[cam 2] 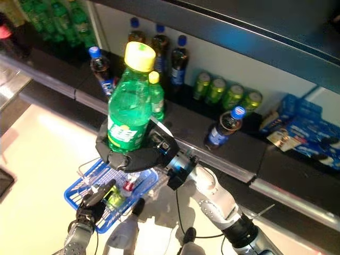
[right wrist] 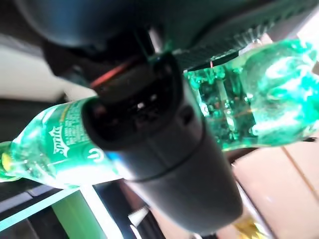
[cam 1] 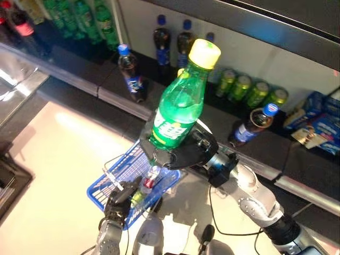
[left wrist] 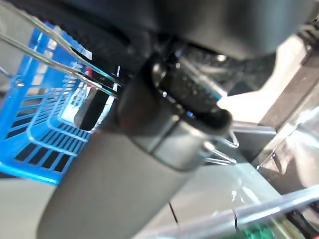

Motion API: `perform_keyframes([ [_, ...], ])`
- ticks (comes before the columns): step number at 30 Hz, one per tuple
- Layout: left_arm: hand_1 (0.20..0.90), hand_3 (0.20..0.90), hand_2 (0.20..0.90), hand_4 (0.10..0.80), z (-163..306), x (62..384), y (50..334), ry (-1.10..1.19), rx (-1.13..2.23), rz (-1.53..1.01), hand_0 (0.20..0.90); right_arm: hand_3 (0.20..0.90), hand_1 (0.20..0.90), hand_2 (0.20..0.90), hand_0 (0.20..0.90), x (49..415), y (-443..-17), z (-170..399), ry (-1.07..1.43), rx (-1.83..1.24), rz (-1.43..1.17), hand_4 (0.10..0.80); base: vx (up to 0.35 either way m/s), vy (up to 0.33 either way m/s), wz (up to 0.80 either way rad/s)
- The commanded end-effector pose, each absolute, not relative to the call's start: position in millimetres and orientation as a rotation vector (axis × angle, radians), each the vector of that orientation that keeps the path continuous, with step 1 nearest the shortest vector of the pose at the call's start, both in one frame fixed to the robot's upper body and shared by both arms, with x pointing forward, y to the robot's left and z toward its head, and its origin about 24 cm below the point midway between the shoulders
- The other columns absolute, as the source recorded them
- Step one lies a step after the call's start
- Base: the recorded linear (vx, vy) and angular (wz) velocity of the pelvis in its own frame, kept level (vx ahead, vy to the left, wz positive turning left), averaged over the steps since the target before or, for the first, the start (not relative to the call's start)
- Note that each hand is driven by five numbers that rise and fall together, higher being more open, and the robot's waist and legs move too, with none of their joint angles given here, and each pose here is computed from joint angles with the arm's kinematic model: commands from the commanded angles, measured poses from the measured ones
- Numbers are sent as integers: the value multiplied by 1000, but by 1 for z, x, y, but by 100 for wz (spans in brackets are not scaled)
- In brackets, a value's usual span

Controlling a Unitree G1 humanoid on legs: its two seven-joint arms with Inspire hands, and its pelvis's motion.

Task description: Pick up the drink and place into the basket.

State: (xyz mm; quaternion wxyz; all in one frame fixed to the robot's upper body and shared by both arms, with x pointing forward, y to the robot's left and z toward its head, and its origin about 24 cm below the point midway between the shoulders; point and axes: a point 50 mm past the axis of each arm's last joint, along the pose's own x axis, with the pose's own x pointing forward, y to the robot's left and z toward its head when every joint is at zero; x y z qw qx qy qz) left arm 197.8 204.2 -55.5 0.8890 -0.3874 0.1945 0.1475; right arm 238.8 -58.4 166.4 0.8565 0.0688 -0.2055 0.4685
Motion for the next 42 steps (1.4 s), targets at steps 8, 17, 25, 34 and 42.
perform_keyframes([
  [8,300,200,300,100,81,225,201,-104,-670,-276,300,200,300,300,300,231,-32,222,-743,197,797,100,3,12,36],
  [17,300,200,300,100,115,216,182,-182,-662,-510,300,200,300,300,300,241,-33,207,-685,153,628,100,23,-6,31],
  [25,300,200,300,100,131,210,169,-241,-689,-658,300,200,300,300,300,246,-30,187,-593,157,584,100,23,-20,13],
  [34,300,200,300,100,163,204,166,-404,-589,-790,300,200,300,300,300,254,-19,154,-461,103,540,100,29,-15,3],
  [42,300,200,300,100,186,198,171,-526,-517,-879,300,200,300,300,300,260,-13,108,-280,51,468,100,49,-28,9],
])
